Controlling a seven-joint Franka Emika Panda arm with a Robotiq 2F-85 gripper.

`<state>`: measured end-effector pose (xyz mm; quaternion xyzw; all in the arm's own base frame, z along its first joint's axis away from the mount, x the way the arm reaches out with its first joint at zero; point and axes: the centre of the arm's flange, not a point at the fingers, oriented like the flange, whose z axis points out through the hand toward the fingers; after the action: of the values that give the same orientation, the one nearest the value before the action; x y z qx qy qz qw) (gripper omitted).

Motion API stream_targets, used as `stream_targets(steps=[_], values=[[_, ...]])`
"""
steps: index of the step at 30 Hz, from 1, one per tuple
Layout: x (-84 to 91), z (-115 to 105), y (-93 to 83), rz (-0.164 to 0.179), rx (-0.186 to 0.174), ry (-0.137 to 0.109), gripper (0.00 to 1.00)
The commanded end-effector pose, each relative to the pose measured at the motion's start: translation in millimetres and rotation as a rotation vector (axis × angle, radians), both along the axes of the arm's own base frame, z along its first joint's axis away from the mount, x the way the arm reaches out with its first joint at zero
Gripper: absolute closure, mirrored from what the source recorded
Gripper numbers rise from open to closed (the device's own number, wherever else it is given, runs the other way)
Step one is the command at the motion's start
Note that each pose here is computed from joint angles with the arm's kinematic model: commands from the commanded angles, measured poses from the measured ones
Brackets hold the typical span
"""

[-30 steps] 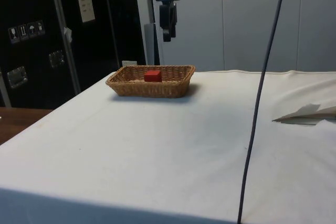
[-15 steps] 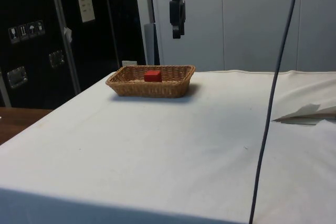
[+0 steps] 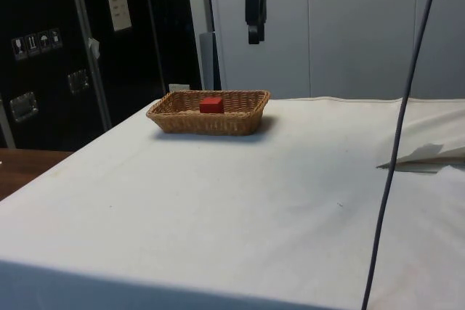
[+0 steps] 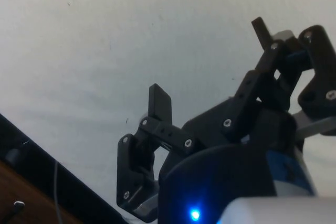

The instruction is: Pick up the cube and place it into the basket.

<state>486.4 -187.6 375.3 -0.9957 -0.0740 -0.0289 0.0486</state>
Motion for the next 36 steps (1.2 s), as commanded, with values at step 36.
stream_targets(steps=[36], values=[[13.3, 28, 79.4, -0.054, 0.027, -0.024, 0.00]])
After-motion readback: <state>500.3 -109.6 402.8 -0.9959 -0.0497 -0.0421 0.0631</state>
